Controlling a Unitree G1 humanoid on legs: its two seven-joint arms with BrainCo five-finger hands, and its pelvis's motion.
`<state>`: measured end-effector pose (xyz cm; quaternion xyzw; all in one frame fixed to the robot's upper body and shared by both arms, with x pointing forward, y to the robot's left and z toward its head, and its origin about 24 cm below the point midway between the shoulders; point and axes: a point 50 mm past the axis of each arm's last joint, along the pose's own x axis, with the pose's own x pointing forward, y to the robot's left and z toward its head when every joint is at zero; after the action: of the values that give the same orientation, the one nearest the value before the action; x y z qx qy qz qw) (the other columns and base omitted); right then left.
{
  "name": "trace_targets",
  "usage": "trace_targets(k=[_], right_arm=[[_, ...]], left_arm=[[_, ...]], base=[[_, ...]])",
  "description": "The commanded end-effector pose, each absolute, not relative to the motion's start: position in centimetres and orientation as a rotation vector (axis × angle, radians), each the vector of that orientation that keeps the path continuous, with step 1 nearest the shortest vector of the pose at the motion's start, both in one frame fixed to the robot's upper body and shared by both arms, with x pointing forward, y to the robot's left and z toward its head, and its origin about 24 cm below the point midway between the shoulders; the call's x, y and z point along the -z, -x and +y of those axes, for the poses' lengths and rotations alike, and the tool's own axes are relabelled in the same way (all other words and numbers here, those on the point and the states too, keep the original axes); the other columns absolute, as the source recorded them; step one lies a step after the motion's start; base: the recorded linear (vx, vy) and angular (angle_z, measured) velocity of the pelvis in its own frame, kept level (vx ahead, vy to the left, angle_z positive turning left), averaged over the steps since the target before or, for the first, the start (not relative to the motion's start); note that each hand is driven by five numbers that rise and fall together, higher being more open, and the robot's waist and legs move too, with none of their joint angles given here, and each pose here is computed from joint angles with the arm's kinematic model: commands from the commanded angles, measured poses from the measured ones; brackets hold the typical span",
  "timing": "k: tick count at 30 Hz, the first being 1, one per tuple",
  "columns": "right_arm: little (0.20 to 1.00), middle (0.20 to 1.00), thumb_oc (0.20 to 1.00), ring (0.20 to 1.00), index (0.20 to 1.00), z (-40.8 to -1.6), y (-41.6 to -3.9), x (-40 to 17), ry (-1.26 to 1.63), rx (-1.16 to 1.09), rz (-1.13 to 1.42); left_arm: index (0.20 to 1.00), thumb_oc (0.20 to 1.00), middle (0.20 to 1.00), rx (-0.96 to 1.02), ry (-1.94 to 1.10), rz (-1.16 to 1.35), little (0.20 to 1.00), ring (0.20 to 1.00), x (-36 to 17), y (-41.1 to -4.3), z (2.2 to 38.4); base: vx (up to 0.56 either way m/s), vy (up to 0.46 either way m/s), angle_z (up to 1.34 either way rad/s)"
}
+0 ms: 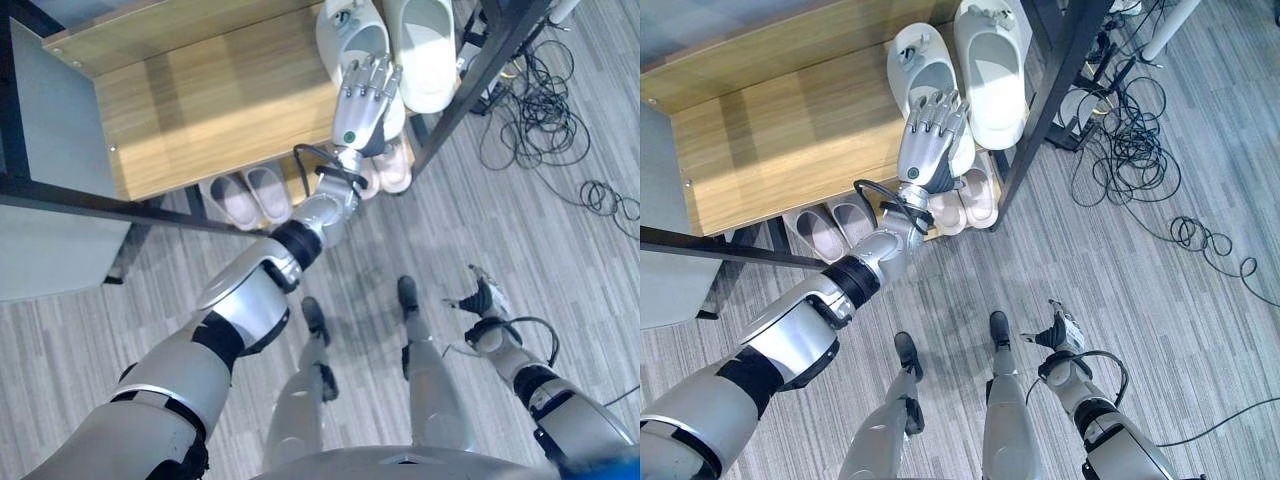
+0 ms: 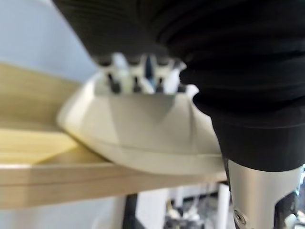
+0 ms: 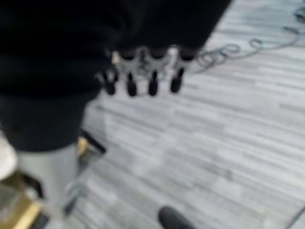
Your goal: Arrange the slippers neatly on the shoe rack.
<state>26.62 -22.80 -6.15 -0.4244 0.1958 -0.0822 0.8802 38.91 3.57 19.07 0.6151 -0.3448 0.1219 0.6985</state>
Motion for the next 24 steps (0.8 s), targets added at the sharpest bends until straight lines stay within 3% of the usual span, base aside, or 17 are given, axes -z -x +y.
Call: trace_targets(k=[1,24], right_arm=[[1.0,1.0,1.0,1.0,1.0,-24.2,-27.7,5.0,0.924,0.22,0.387],[1.0,1.0,1.0,1.0,1.0,-24.6,-27.8,4.8,0.928,0.226,0.398]], left_arm=[[1.0,1.0,1.0,-0.357,-1.348,-0.846,1.0,1.0,-24.3,-39.7,3.0],[1.0,1.0,1.0,-0.342,-1.407,-0.854,1.0,1.0,-25.9,-40.1,2.9]], base=[[0.0,0.0,0.0],[0.0,0.0,0.0]])
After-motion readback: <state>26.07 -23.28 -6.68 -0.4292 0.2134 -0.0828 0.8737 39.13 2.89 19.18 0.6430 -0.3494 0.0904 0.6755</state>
